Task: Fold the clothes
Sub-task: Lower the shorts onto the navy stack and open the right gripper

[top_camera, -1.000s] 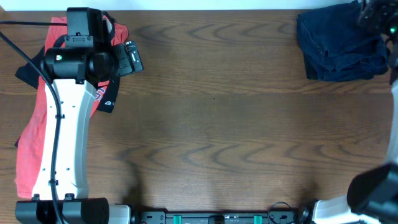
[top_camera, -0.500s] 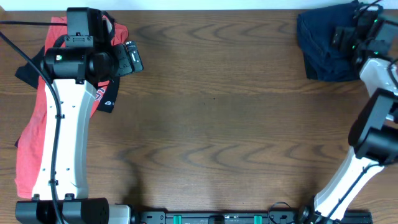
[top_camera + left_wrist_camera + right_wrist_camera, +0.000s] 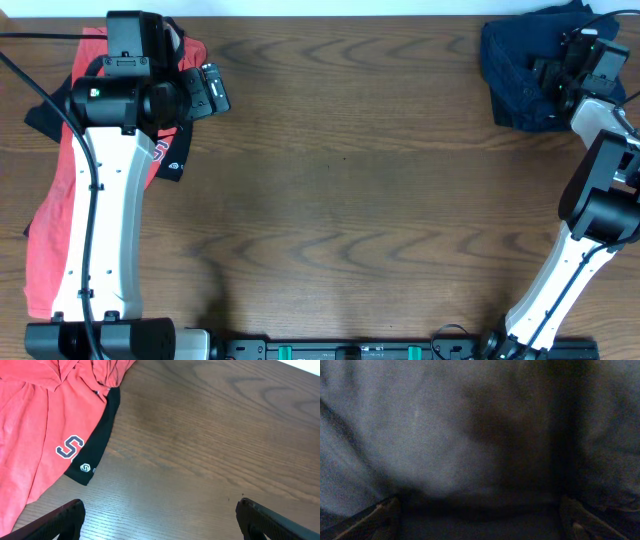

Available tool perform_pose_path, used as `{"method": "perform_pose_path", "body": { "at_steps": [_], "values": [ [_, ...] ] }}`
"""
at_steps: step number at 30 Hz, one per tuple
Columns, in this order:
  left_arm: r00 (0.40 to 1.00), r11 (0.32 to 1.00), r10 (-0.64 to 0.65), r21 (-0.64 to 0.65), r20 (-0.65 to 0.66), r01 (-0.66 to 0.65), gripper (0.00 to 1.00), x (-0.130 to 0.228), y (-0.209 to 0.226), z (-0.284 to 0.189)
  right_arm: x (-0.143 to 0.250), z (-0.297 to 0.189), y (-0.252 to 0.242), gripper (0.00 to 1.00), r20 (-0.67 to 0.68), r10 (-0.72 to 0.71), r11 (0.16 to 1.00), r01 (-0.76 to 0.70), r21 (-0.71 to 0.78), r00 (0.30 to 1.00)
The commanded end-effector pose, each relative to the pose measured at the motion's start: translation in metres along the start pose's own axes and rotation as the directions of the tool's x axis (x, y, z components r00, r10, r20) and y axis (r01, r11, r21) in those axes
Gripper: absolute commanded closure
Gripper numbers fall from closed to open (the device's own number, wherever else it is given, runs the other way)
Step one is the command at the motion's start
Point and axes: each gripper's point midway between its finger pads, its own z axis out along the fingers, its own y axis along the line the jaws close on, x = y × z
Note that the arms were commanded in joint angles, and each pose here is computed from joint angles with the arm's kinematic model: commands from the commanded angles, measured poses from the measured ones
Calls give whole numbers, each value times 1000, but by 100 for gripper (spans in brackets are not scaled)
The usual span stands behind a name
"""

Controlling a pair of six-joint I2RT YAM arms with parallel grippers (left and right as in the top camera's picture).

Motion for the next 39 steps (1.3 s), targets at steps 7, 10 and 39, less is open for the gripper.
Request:
{"method": "perform_pose_path", "body": {
  "at_steps": [7,10,39],
  "values": [
    [1000,1000,12,-16,-7,-12,2,0,4,5,-34,-54,-24,1,30,54,998,-55,43,998],
    [1000,1000,12,-17,-7,-12,2,0,4,5,-79,-96,-13,1,109,39,999,-38,-8,993],
    [1000,1000,12,-16,-7,-12,2,0,4,5,-150,-383,256,1,71,159,749,-73,-659,985]
  ]
}}
